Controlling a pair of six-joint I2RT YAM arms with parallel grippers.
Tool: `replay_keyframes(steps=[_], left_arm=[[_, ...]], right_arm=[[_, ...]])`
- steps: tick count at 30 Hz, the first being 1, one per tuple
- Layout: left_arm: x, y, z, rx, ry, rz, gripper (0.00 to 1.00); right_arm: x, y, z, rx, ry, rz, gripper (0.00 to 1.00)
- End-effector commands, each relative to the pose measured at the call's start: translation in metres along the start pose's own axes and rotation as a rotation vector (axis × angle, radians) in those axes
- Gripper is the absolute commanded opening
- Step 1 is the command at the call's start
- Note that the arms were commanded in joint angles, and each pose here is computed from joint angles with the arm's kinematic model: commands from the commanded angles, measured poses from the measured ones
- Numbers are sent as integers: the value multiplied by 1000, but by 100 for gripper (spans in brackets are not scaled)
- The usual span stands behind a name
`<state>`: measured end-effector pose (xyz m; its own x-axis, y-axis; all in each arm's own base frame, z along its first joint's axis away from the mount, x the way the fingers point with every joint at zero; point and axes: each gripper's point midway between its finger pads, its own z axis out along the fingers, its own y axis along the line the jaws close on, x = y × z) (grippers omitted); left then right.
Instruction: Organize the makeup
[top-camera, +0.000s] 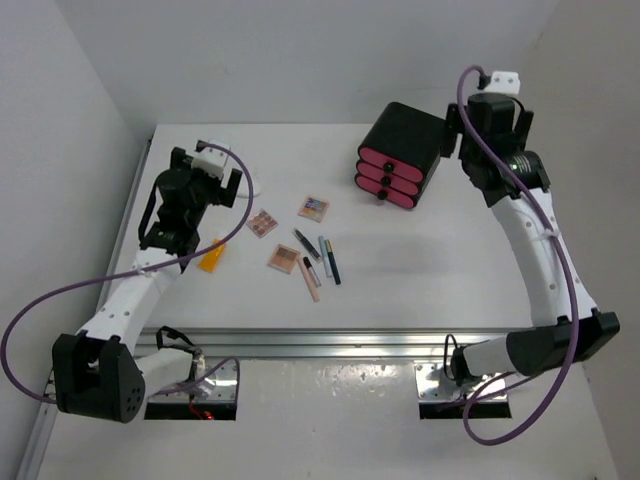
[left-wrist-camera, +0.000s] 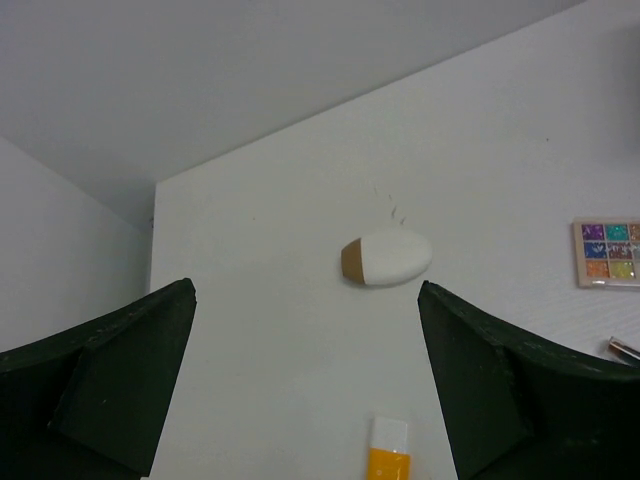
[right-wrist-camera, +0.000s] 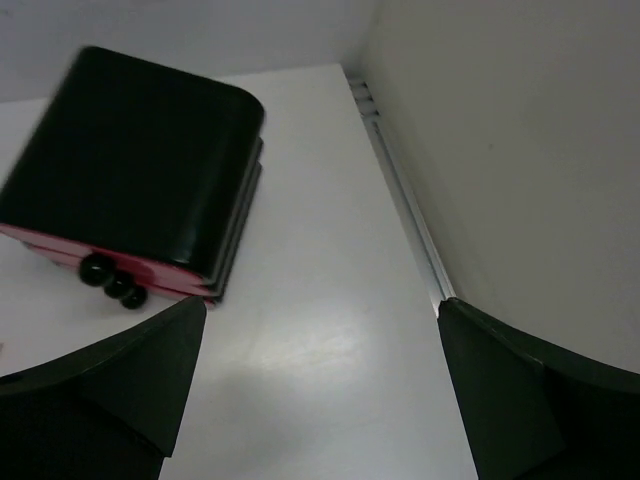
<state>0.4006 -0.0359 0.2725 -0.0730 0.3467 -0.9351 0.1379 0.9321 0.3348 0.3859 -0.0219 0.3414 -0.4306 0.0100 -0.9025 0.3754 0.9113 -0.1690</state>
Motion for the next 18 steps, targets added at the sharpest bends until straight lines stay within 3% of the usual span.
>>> replay_keyframes(steps=[1,2,3,4,5,7,8,10,11,12,13,14,15,16,18], left_arm=[[-21,5,1,6,3,9,100],[-18,5,1,-4,16,-20,100],[-24,6,1,-8,5,-44,100],[-15,0,-1,22,38,-55,100],[-16,-6,-2,52,42,-66,100],[-5,-25,-4,139,67,-88,100],[0,-31,-5,161,76,-114,100],[19,-44,-7,195,114,-145,100],[20,-44,-10,195,115,-154,100],[24,-46,-10,197,123,-154,100],[31,-48,-11,200,138,-164,100],[30,-48,-14,200,138,-164,100],[30,-48,-14,200,138,-164,100],[32,-49,-14,202,147,-164,100],[37,-48,-15,195,158,-154,100]], right_arm=[[-50,28,-17,-41,-153,-170,100],[-61,17,-19,60,-187,-244,100],[-91,13,-20,158,-263,-499,100],[-100,32,-20,200,-287,-602,100],[-136,12,-36,381,-383,-452,100],[-147,25,-31,491,-350,-689,100],[-145,35,-25,528,-346,-643,100],[-132,65,-25,445,-346,-685,100],[-96,83,-12,320,-240,-816,100],[-93,100,-15,177,-255,-796,100],[-63,105,-15,41,-156,-547,100],[-28,106,-2,-112,-15,-548,100],[-20,128,-8,-276,21,-449,100],[-2,137,-10,-303,99,-255,96],[15,145,-5,-296,130,-191,90]])
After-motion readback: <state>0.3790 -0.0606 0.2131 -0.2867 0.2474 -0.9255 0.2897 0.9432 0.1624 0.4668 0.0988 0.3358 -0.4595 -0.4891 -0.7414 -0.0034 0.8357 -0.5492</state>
